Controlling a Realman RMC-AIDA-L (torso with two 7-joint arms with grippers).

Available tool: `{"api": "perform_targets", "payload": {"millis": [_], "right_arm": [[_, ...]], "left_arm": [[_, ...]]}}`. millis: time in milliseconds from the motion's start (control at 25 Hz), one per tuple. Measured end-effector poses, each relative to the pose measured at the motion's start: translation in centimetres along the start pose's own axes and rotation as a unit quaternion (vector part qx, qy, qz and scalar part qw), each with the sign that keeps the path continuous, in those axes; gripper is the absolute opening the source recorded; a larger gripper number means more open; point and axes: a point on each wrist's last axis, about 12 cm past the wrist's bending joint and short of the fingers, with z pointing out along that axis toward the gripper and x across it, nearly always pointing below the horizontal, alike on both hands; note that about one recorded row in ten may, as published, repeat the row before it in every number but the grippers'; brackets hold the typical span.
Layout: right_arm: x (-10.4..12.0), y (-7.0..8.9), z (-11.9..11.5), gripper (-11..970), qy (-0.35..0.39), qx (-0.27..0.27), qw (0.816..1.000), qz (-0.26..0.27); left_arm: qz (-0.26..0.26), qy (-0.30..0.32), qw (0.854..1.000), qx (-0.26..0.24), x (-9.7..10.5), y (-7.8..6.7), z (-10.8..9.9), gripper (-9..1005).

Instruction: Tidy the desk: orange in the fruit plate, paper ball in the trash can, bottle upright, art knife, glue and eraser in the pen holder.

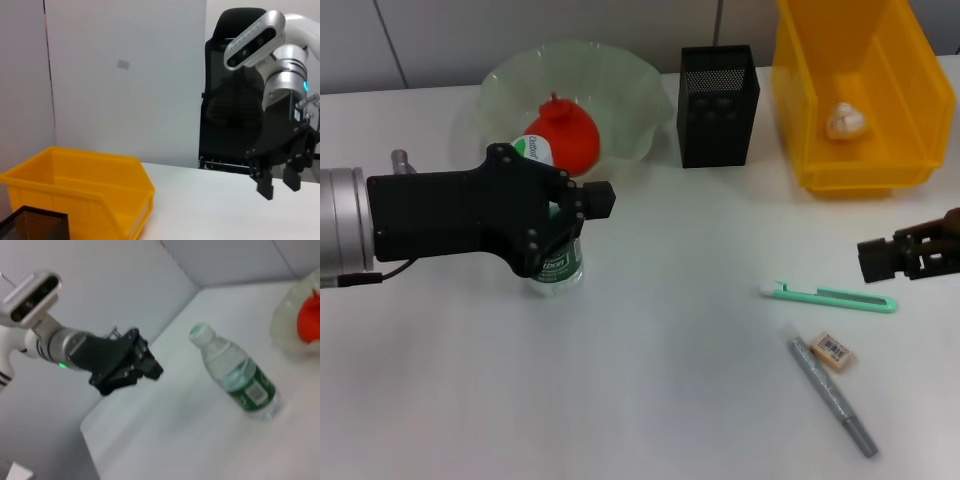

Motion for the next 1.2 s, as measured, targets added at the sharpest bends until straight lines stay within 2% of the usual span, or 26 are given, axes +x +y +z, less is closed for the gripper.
{"api": "perform_targets", "payload": {"millis": [40,120,240,400,600,720,760,840,880,960,1000,1040,1080,1200], "right_arm": [[-0.5,0.1,0.1,367,0.032,0.011,0.999,0.016],[-0.7,0.1,0.1,366,0.05,0.019,0.998,0.022],[-1.4,0.2,0.1,379,0.104,0.059,0.992,0.024],[-1.9,0.3,0.2,405,0.132,0.083,0.988,0.023],[-3.7,-0.1,1.0,437,0.2,0.14,0.969,0.028],[-4.9,-0.7,1.7,577,0.247,0.184,0.951,0.021],[-5.2,-0.8,2.0,577,0.26,0.195,0.946,0.016],[-6.1,-1.5,3.0,578,0.287,0.218,0.933,-0.018],[-6.1,-1.5,3.0,578,0.287,0.218,0.933,-0.018],[-6.5,-2.1,3.6,577,0.294,0.227,0.927,-0.05],[-6.6,-2.3,3.8,576,0.294,0.229,0.926,-0.065],[-6.8,-2.7,4.3,575,0.295,0.225,0.923,-0.102],[-6.8,-2.7,4.3,574,0.295,0.225,0.923,-0.102],[-7.0,-3.1,4.9,570,0.299,0.213,0.914,-0.173]], "left_arm": [[-0.001,-0.001,1.0,-0.002,0.1,0.0,-0.1,17],[-0.003,-0.001,1.0,-0.004,0.5,0.1,-0.3,18],[-0.004,-0.002,1.0,-0.004,0.9,0.2,-0.2,18],[-0.003,-0.01,1.0,-0.001,1.7,0.2,-0.1,18],[0.008,-0.019,1.0,0.002,1.9,0.2,0.1,18],[0.011,-0.019,1.0,0.005,1.9,0.2,0.2,18],[0.011,-0.018,1.0,0.006,2.0,0.2,0.3,18],[0.009,-0.02,1.0,0.006,2.3,0.3,0.4,18],[0.009,-0.02,1.0,0.006,2.3,0.3,0.4,18],[0.006,-0.02,1.0,0.005,2.5,0.3,0.4,18],[0.006,-0.02,1.0,0.005,2.5,0.3,0.4,18],[0.0,-0.02,1.0,0.006,2.8,0.3,0.5,18],[-0.004,-0.02,1.0,0.006,3.1,0.2,0.6,18],[-0.004,-0.021,1.0,0.005,3.2,0.3,0.6,18]]}}
